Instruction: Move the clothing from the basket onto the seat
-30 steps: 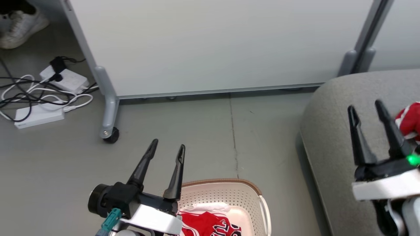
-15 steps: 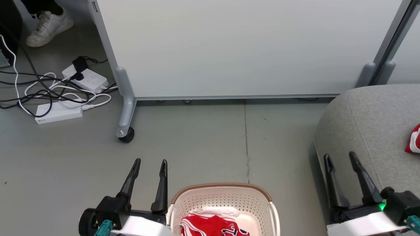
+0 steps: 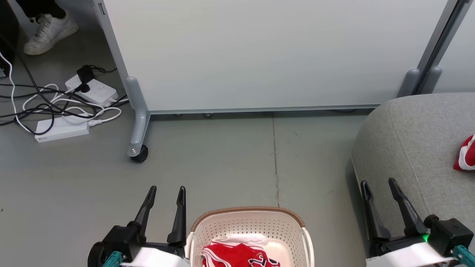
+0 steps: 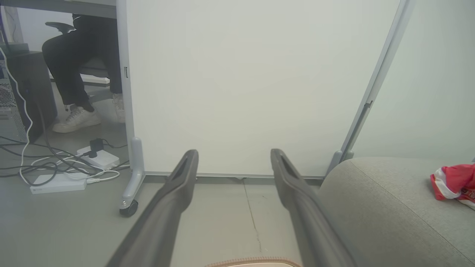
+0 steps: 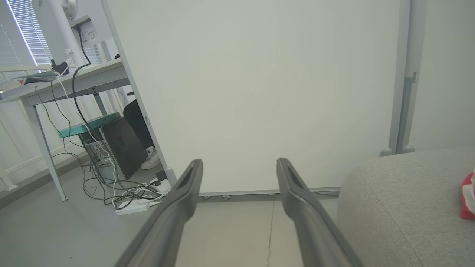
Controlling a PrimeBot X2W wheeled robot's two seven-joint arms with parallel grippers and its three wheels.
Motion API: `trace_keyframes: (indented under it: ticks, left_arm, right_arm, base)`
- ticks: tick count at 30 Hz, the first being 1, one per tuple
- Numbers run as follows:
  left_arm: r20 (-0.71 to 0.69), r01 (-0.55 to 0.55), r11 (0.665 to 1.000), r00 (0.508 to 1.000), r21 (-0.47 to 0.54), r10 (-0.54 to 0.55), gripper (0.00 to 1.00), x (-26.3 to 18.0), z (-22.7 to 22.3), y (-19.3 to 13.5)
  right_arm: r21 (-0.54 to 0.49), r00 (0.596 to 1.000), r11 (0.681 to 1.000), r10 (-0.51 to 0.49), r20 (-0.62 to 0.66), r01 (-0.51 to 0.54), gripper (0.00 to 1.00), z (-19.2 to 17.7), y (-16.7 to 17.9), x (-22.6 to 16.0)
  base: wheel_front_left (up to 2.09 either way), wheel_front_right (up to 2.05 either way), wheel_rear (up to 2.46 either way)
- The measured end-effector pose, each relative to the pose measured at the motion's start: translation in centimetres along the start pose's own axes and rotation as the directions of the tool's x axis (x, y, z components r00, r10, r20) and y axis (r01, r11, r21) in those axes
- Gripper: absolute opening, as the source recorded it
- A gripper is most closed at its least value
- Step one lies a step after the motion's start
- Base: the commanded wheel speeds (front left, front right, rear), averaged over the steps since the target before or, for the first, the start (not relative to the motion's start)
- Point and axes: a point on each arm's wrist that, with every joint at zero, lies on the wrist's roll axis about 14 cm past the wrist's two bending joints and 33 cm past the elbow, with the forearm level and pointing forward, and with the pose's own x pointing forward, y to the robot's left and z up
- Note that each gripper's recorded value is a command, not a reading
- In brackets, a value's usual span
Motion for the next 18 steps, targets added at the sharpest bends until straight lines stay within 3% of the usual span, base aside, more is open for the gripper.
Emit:
trace_keyframes:
  ticks: [18]
  left_arm:
    - [0.005, 0.012, 1.0, 1.0, -0.006, -0.012, 1.0, 0.23, 0.15, -0.22]
  right_arm:
    - [0.013, 1.0, 1.0, -0.007, -0.003, 0.007, 1.0, -0.13, -0.15, -0.01]
  base:
    - [0.0, 0.0, 0.0]
